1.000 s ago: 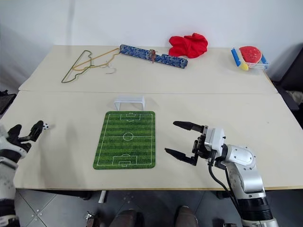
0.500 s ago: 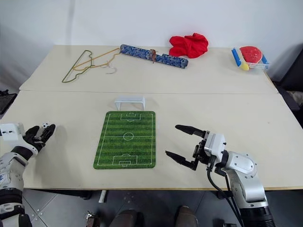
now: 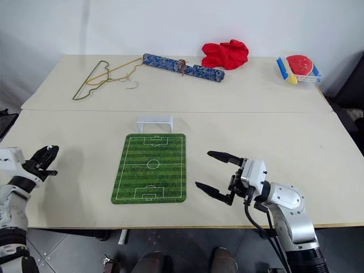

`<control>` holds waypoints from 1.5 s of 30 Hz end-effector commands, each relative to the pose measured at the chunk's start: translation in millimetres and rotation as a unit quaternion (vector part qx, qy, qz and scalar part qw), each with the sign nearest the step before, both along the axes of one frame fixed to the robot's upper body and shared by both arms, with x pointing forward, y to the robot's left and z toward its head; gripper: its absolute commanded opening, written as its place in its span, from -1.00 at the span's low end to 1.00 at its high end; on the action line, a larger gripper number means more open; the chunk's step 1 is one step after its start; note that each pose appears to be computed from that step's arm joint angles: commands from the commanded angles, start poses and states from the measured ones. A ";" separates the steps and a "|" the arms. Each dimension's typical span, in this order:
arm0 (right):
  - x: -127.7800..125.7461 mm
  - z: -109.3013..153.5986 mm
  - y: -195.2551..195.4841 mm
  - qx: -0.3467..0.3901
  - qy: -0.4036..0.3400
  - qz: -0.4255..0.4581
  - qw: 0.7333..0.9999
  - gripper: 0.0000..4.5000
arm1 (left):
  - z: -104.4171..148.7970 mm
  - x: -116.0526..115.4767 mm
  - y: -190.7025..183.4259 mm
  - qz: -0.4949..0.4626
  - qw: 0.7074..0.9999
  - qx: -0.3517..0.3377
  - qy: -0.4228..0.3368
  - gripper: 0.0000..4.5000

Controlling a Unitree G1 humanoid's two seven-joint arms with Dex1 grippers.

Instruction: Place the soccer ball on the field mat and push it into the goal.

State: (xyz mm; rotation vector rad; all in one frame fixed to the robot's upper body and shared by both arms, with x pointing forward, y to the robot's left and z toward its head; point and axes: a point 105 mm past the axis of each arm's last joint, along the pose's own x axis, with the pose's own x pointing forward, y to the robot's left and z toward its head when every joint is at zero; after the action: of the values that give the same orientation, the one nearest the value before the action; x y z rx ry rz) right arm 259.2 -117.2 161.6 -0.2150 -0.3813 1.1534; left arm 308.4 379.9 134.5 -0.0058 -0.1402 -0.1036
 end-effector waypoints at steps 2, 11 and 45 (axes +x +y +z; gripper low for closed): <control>-4.7 15.6 -17.9 -0.015 -0.026 -0.015 0.999 1.00 | 36.7 -22.6 -43.5 -0.168 0.983 0.059 -0.054 -0.61; -38.3 -0.7 -90.4 -0.143 0.003 -0.040 0.989 1.00 | 29.0 -53.4 -160.6 -0.513 0.844 0.149 0.055 -0.61; -50.8 -16.0 -60.6 -0.102 0.018 -0.031 0.994 1.00 | -45.4 -30.5 -233.0 -0.588 0.769 0.240 0.072 -0.61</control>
State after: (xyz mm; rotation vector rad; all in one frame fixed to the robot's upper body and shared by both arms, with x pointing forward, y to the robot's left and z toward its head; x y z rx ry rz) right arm 211.2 -181.7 139.1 -0.3677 -0.1826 1.1293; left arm 284.6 147.2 94.2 0.4179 0.0463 -1.3738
